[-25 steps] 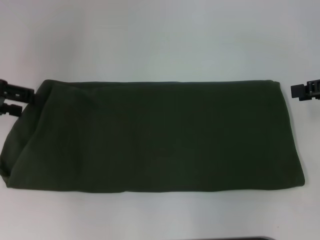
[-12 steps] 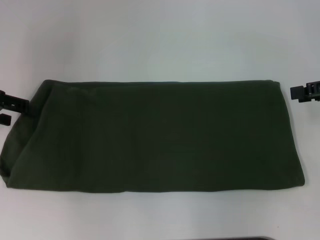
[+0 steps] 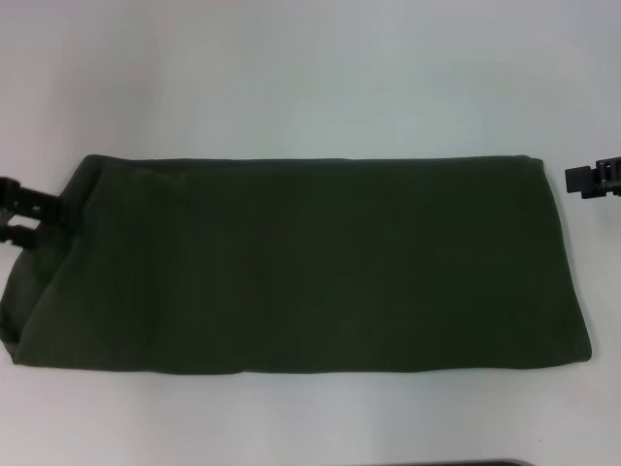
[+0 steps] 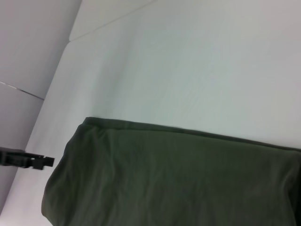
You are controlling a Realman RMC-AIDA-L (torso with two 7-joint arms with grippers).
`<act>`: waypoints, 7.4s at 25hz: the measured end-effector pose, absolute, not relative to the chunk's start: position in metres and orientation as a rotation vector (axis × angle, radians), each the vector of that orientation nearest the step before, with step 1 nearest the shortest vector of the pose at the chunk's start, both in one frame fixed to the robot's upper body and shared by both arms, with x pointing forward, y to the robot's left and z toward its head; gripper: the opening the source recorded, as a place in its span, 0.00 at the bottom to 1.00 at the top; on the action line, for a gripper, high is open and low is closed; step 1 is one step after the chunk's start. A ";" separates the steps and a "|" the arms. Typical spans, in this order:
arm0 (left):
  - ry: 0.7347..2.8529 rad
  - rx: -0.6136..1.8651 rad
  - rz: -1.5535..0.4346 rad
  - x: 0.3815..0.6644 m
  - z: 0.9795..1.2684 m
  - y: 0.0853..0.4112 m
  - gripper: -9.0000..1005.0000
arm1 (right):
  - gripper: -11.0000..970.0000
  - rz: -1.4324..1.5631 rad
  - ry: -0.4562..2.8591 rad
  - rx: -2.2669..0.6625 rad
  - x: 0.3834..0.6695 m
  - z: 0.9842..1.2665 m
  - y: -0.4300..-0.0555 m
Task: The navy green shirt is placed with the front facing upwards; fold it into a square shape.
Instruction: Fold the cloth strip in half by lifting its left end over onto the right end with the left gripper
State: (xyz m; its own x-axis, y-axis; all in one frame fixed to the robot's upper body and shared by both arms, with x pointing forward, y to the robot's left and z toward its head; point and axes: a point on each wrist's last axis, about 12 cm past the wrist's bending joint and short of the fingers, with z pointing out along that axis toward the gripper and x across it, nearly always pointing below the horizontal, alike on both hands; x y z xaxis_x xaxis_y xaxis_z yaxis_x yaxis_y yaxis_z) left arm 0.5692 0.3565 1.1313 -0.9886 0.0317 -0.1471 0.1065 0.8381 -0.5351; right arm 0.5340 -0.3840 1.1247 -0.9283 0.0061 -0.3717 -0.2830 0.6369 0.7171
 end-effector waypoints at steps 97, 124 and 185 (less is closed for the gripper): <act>3.039 0.045 -0.546 0.576 1.116 0.345 0.87 | 0.66 1.157 2.527 -0.221 0.537 1.126 -0.386; 3.079 0.075 -0.556 0.575 1.112 0.336 0.87 | 0.66 1.151 2.526 -0.220 0.537 1.125 -0.387; 3.002 0.330 -1.011 0.573 1.129 0.295 0.11 | 0.66 1.144 2.552 -0.226 0.535 1.123 -0.387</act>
